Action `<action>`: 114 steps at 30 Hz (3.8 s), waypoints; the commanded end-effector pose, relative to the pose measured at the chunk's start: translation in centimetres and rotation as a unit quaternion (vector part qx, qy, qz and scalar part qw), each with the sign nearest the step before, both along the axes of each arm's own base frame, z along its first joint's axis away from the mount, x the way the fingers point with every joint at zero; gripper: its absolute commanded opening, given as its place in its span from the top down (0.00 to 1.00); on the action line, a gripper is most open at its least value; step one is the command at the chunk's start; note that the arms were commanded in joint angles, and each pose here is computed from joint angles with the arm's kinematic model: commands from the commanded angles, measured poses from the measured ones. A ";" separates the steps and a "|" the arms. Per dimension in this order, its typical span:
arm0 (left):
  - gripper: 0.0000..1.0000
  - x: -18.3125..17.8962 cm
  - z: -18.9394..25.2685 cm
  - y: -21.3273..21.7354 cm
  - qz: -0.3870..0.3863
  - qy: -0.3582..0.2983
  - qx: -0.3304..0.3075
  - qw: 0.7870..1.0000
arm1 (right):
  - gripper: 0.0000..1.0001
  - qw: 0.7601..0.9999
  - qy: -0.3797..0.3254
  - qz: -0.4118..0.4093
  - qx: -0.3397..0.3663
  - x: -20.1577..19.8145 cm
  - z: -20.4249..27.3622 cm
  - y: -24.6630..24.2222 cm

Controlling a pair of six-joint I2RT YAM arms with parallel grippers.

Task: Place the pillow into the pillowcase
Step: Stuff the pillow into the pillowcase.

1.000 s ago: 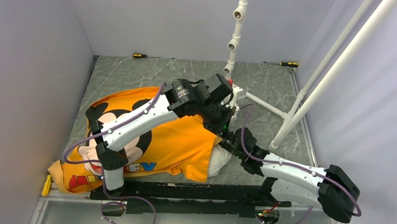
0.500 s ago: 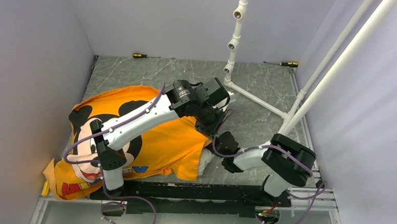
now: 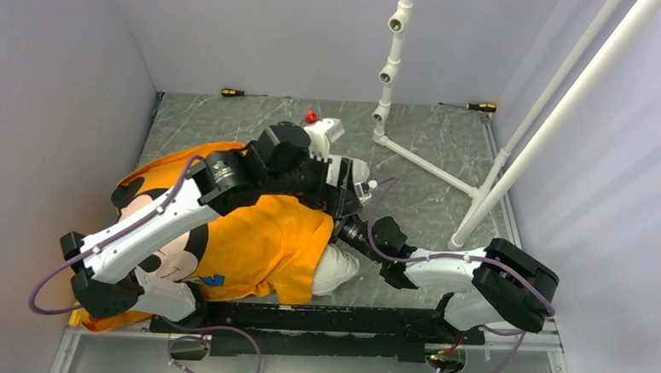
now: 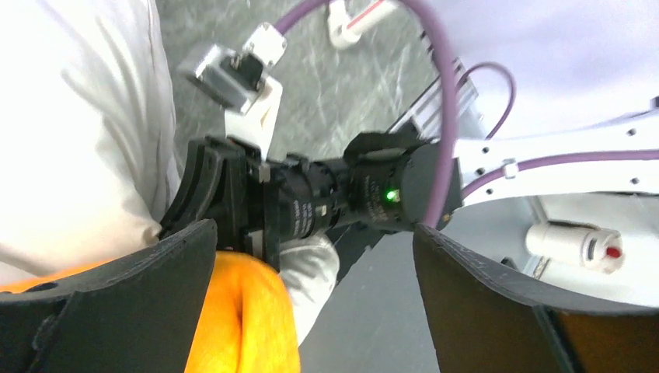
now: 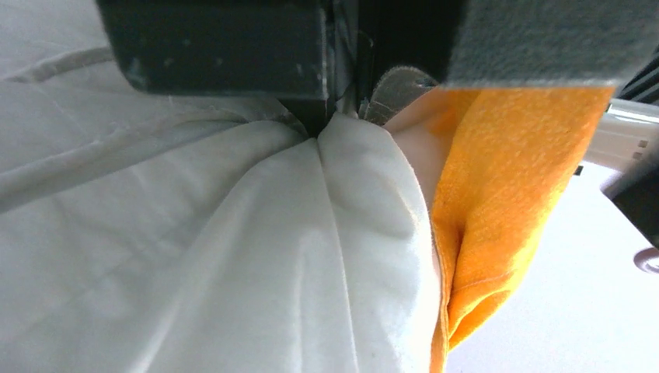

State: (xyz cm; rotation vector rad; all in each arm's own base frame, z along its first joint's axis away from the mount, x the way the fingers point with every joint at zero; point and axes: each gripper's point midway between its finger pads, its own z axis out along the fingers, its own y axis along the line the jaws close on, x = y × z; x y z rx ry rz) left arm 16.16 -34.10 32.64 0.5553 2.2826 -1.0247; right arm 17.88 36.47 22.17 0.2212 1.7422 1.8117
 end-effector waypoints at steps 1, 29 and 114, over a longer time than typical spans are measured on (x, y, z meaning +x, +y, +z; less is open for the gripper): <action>0.01 1.1 4.9 0.9 0.020 -0.066 -0.061 0.996 | 1.00 0.997 -0.012 0.077 0.027 -2.6 2.6 2.1; 0.04 -7.8 -10.9 8.4 0.016 0.072 0.247 0.966 | 1.00 0.993 0.031 0.102 0.045 -0.8 0.8 3.5; 1.00 -6.7 8.1 -6.7 -0.152 -0.082 -0.191 0.966 | 1.00 0.990 0.026 0.138 0.030 -4.5 3.3 -5.5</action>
